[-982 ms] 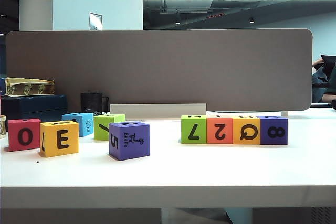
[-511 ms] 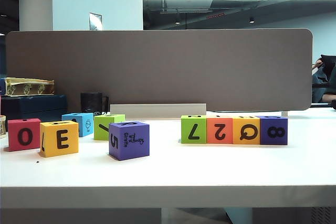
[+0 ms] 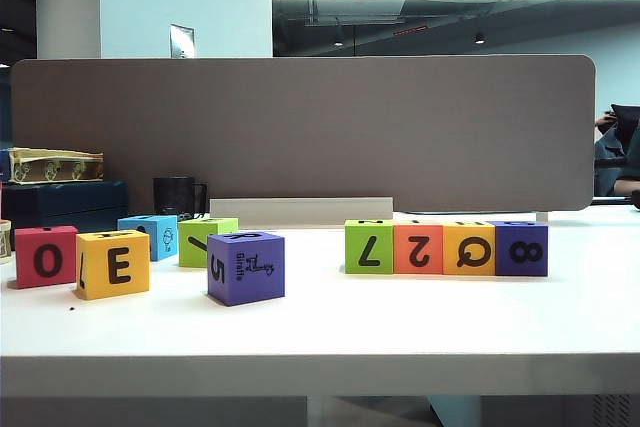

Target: Select the appropriate blocks from the scattered letter blocks on the table and arrange them in a row to spell out "LEARNING".

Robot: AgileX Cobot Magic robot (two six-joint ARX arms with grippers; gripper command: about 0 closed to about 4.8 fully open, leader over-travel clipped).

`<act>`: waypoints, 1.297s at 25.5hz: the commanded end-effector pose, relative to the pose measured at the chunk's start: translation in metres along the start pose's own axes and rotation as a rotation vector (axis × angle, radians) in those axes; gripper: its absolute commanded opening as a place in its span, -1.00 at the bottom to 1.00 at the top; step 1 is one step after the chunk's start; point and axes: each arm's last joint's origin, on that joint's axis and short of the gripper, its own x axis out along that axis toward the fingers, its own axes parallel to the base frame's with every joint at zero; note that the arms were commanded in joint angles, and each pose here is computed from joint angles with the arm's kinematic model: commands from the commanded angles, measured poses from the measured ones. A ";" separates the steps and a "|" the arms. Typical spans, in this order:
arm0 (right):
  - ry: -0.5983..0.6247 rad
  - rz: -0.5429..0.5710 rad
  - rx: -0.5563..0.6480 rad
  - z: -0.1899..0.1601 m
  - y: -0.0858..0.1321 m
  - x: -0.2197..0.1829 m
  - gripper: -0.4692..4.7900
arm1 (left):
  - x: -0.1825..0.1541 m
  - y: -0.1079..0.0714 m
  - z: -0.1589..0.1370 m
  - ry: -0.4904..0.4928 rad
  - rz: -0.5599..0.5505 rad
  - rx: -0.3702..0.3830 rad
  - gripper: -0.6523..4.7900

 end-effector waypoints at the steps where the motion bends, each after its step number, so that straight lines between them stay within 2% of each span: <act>1: 0.016 0.031 0.003 0.003 0.002 -0.002 -0.83 | -0.002 -0.003 0.005 -0.006 -0.023 -0.003 -0.78; 11: 0.077 0.051 0.009 0.031 0.010 -0.004 -0.83 | -0.013 -0.012 0.026 -0.040 -0.040 0.005 -0.78; 19: 0.140 0.102 -0.016 0.065 0.016 0.013 -0.83 | -0.026 -0.022 0.047 -0.071 -0.069 0.015 -0.78; 28: 0.245 0.246 -0.063 0.087 0.033 0.042 -0.83 | -0.020 -0.027 0.062 -0.012 -0.075 0.005 -0.78; 33: 0.297 0.337 -0.103 0.094 0.048 0.056 -0.83 | -0.009 -0.028 0.072 0.049 -0.059 0.043 -0.78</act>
